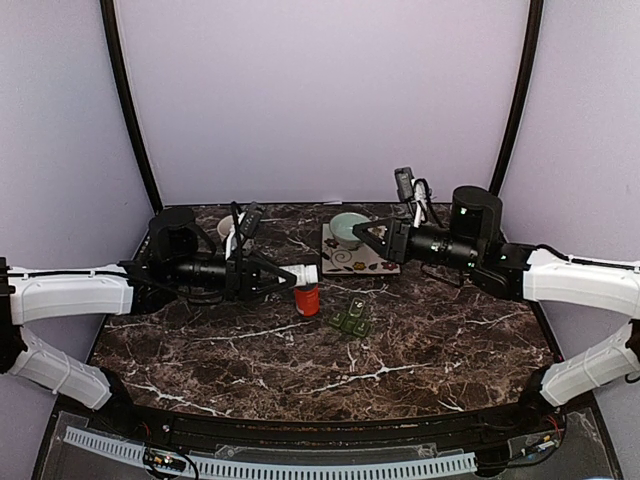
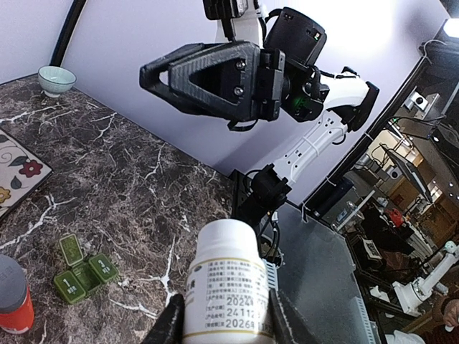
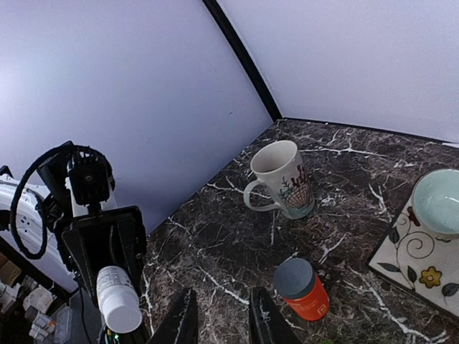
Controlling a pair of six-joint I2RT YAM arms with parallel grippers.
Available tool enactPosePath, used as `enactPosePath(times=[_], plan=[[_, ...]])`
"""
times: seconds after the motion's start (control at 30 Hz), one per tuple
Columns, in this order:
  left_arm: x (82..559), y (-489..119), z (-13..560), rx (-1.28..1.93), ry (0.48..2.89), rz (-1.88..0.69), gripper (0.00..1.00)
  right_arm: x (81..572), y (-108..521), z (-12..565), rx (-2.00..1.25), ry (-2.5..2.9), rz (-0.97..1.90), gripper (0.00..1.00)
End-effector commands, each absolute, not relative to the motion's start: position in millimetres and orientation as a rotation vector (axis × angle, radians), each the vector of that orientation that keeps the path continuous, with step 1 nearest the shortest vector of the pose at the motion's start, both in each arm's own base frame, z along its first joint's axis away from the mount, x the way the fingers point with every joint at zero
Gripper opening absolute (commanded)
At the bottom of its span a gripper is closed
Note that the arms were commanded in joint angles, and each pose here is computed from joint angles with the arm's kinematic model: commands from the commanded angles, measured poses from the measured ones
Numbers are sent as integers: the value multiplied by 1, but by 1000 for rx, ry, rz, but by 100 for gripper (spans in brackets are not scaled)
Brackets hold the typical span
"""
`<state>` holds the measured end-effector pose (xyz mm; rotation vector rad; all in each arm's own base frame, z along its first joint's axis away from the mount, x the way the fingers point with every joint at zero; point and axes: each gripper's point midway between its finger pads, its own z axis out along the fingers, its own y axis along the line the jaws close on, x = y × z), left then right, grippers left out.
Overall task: Sort the pills into containers
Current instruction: Remove the lid of the pill bottle.
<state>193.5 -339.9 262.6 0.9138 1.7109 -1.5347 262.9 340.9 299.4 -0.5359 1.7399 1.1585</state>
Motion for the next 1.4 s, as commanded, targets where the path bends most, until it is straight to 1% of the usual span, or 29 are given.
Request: enactPosePath(times=[0.0, 0.07, 0.17, 0.3, 0.37, 0.63, 0.97, 1.2, 1.37], plan=[[194, -344, 271, 970, 1666, -1544, 0, 227, 351, 309, -550, 1736, 1391, 28], [195, -346, 269, 977, 1668, -1554, 0, 215, 357, 306, -568, 1747, 1440, 30], [196, -349, 268, 992, 1668, -1573, 0, 202, 362, 305, -586, 1759, 1520, 39], [197, -352, 266, 1008, 1667, -1595, 0, 193, 367, 302, -597, 1780, 1570, 48], [198, -354, 267, 1016, 1663, -1602, 0, 191, 370, 299, -599, 1799, 1587, 51], [199, -356, 272, 1043, 1649, -1627, 0, 188, 383, 278, -598, 1880, 1640, 53], [199, -357, 271, 1057, 1654, -1647, 0, 183, 392, 275, -623, 1887, 1688, 56], [200, -359, 272, 1063, 1647, -1657, 0, 182, 397, 272, -640, 1901, 1700, 56], [200, -359, 271, 1067, 1649, -1665, 0, 181, 398, 275, -646, 1888, 1710, 51]])
